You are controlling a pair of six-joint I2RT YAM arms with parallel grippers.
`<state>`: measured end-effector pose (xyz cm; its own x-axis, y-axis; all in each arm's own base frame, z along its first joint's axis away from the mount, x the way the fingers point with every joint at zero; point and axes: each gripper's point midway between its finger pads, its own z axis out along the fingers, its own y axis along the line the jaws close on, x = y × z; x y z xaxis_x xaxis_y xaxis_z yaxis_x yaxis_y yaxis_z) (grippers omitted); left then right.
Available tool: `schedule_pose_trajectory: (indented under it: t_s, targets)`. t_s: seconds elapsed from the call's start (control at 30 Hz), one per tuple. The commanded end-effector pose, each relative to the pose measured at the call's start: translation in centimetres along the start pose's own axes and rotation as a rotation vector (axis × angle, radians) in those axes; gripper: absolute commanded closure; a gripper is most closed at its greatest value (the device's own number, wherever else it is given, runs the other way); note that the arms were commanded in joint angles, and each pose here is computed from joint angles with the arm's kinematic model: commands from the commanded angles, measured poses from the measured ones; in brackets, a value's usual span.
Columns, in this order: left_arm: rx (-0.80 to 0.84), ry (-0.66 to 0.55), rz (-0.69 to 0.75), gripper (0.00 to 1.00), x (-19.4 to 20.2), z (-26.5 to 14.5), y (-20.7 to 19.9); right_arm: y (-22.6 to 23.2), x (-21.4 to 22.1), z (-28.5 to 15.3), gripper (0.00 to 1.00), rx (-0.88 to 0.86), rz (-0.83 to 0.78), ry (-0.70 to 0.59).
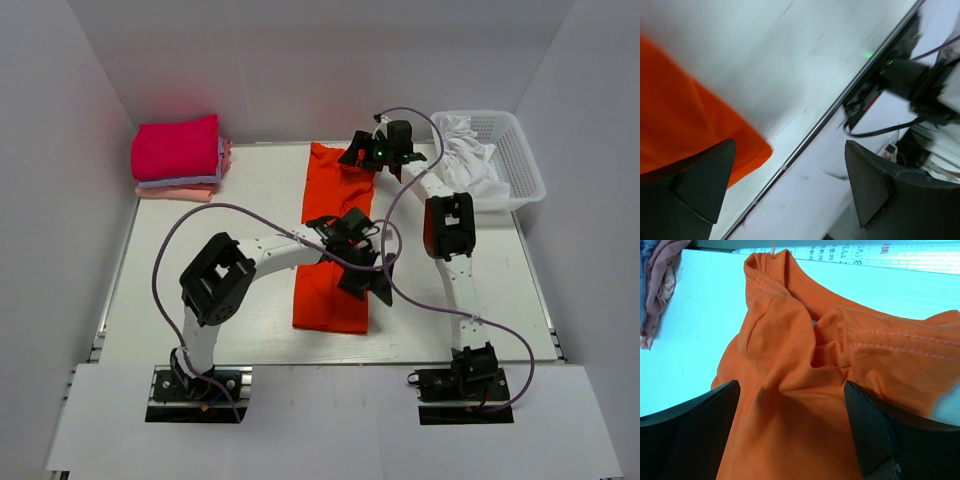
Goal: Fold and stack the t-shirts
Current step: Rotate the tshirt 90 degrees
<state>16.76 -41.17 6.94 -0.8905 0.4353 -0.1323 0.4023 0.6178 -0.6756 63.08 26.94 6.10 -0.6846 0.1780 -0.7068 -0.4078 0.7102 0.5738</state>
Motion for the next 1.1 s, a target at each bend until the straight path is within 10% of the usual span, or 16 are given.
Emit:
schedule_pose_trajectory:
  t_s: [0.0, 0.5, 0.83, 1.07]
  targets:
    - [-0.01, -0.12, 0.153, 0.0, -3.8, -3.1, -3.6, 4.8, -4.6, -2.7, 0.1, -0.094, -0.146, -0.078]
    - [-0.475, -0.483, -0.011, 0.0, -1.5, -16.6, 2.0, 9.9, -9.4, -16.8, 0.1, 0.15, -0.155, -0.195]
    - [-0.726, -0.489, -0.317, 0.0, 4.9, -19.3, 13.2, 7.6, 5.9, -25.6, 0.1, 0.316, -0.007, 0.086]
    - [-0.492, -0.369, -0.332, 0.0, 7.5, -14.8, 12.6, 12.0, 20.8, -30.2, 0.1, 0.058, 0.205, 0.429]
